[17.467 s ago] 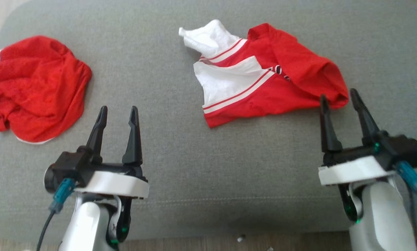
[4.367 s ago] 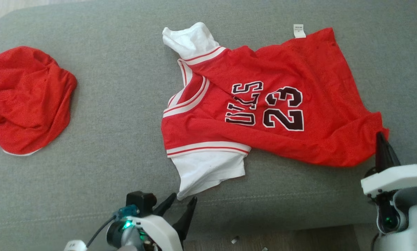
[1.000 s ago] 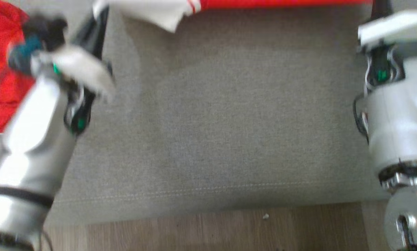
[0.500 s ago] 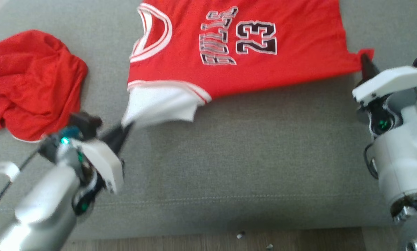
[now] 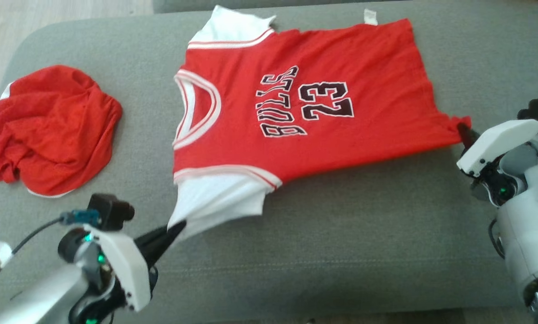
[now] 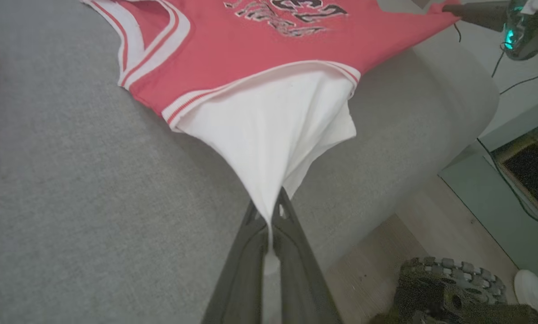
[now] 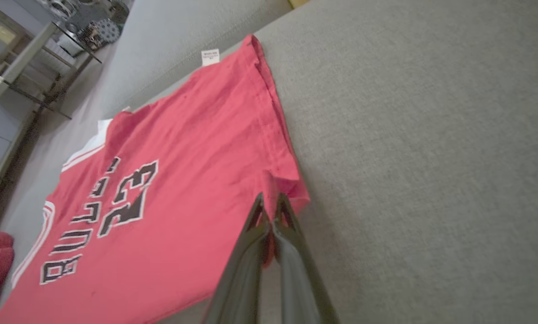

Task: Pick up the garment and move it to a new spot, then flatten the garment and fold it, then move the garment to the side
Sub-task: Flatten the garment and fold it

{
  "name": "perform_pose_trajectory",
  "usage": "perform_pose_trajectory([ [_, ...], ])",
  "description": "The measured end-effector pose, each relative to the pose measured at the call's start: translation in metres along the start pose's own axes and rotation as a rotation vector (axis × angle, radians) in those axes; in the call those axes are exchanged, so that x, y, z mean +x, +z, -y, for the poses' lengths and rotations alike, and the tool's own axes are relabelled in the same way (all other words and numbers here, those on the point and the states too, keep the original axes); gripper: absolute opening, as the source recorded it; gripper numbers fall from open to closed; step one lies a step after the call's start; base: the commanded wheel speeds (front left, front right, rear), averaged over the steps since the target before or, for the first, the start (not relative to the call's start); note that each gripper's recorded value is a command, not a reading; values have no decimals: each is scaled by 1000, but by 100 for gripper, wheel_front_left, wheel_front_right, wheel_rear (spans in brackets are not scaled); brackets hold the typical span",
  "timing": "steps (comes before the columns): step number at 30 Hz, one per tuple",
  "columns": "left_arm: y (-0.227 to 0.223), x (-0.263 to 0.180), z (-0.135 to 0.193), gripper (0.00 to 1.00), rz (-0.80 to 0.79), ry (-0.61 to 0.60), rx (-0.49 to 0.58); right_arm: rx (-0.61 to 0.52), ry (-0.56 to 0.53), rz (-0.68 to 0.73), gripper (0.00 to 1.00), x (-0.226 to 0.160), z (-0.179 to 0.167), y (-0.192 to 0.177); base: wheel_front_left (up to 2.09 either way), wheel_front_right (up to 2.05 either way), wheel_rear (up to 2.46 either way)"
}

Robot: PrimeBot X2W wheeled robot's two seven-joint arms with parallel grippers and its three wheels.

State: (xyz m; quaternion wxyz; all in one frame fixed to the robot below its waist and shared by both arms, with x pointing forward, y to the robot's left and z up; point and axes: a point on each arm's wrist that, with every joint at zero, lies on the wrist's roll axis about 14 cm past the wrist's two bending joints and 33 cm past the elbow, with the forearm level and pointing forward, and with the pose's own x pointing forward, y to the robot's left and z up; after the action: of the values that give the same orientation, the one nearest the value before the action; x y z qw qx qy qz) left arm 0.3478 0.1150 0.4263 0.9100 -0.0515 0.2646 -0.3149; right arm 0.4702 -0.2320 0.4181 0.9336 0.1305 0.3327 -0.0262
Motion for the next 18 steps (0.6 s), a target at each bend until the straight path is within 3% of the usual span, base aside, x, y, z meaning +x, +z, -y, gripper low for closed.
perform_pose_trajectory([
  [18,-28,-27,25,0,-119,-79,-21,-136,-46,-351,0,-37,31,-62,0,0,0],
])
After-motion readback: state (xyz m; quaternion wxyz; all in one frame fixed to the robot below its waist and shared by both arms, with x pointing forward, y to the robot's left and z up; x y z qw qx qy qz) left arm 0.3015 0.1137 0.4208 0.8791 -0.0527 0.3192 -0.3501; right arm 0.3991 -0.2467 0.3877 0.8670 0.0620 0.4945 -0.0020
